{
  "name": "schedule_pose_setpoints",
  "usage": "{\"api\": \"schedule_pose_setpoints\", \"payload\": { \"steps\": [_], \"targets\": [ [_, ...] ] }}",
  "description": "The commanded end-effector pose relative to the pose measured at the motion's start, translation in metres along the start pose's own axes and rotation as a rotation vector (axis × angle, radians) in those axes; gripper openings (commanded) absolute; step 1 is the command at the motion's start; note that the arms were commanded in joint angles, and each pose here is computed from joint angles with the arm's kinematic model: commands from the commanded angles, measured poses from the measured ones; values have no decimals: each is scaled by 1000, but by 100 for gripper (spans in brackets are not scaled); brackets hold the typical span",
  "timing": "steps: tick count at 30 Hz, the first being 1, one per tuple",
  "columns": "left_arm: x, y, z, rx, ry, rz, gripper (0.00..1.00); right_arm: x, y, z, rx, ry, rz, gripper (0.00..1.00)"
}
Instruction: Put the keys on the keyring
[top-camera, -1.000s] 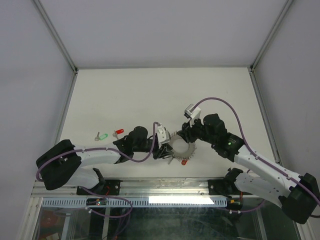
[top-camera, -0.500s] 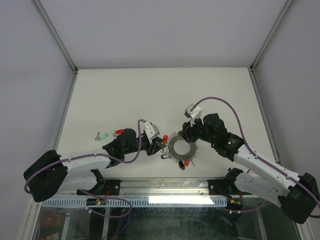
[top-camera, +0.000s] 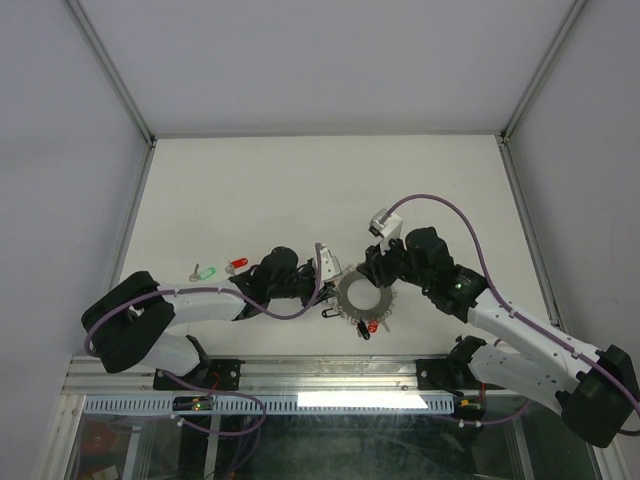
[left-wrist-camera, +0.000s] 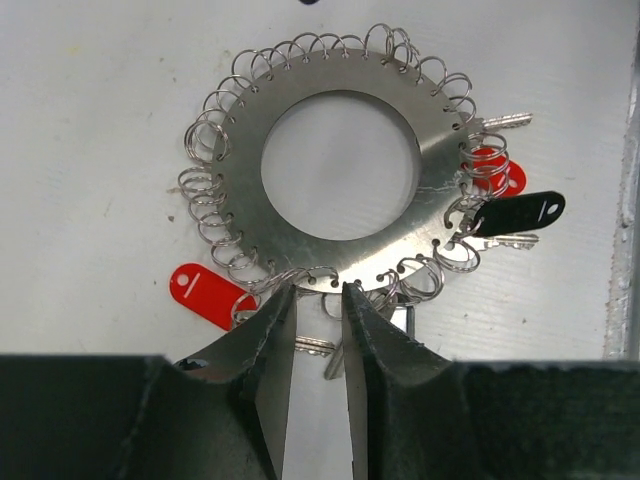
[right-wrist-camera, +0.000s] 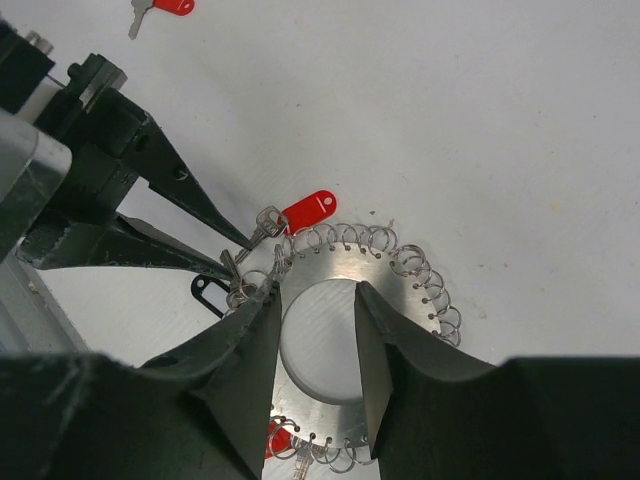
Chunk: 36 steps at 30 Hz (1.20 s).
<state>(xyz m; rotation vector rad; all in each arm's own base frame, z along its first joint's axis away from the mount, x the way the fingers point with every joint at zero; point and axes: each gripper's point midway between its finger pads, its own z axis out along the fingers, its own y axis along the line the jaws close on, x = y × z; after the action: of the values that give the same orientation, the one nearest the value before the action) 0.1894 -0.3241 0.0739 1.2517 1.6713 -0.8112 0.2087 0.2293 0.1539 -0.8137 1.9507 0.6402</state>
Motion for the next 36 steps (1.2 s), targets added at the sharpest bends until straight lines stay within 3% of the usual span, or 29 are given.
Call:
{"api": "schedule_pose_setpoints", "payload": {
  "steps": [1,9,15,36],
  "targets": [
    [-15,1,6,53,-18,166,23,-27,4,-6,-15,-81,-3,38],
    [9,-5,13,189,77,297,24,-26,6,-8,-25,-83,-1,38],
    [6,3,19,207,86,374,27,-26,7,-11,-26,-85,0,38],
    [12,20,28,205,125,436,33,-24,8,-16,-26,-83,2,38]
  ]
}}
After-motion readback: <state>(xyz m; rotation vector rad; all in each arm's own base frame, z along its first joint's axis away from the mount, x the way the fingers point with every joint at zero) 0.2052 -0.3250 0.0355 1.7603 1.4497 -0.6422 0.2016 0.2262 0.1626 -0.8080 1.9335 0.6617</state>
